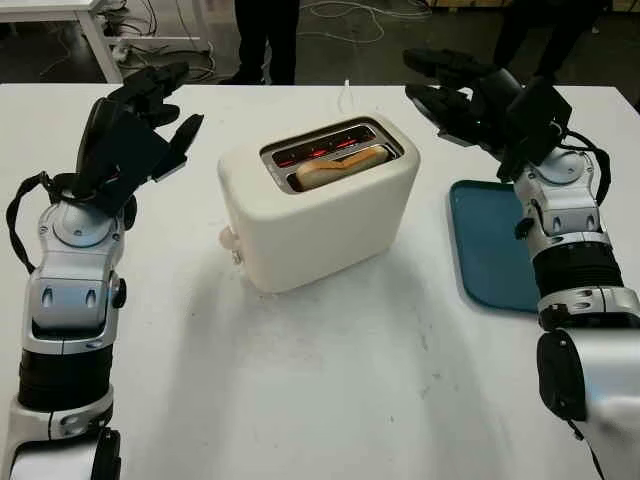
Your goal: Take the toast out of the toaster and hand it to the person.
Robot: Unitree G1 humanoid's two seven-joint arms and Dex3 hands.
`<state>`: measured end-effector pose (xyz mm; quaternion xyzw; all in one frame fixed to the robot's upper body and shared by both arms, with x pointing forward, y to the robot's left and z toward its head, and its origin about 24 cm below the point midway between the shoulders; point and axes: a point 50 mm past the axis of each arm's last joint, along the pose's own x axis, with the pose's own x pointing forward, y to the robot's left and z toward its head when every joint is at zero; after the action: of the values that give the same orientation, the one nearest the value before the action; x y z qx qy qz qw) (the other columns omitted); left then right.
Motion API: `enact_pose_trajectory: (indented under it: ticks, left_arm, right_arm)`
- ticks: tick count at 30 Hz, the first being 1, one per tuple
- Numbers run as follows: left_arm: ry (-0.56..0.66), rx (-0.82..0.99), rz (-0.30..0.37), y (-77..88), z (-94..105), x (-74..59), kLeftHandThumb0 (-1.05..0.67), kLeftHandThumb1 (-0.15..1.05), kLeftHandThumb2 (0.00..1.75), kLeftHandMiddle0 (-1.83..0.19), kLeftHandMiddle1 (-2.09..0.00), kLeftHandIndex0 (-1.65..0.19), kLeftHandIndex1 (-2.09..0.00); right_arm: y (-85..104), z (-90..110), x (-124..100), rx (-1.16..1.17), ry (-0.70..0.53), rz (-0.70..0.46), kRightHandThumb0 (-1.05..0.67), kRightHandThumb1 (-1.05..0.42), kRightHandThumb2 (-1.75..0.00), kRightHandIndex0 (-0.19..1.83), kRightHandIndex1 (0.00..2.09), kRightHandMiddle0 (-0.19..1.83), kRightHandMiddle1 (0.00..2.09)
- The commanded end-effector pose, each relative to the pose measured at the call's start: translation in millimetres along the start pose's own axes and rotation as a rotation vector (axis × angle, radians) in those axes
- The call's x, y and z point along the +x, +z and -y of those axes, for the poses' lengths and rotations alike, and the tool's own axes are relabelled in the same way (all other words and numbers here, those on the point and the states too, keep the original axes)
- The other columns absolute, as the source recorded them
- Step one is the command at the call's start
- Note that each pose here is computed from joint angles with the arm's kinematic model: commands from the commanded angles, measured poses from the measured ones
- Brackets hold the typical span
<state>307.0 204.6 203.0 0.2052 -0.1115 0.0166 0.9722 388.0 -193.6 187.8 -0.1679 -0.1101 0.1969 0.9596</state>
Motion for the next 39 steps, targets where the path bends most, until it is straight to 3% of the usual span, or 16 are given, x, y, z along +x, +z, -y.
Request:
enact_pose_trajectory:
  ticks: [1,39]
  left_arm:
    - [0.009,-0.004,0.003,-1.2,-1.8,-1.4,-0.47,0.92,0.46,0.0,-0.85,-0.34,-0.11]
    - [0.013,-0.007,0.012,0.9,-2.1,-1.7,-0.45,0.92,0.47,0.0,-0.86,-0.34,-0.13]
  right_arm:
    - [-0.9,-0.8,-1.7,0.008,-0.006,-0.005,-0.61,-0.92,-0.4,0.38,0.01,0.39,0.0]
    - [-0.2,-2.1,-2.3,0.014,0.002,0.0,-0.62,-0.92,-0.38,0.39,0.01,0.41,0.0]
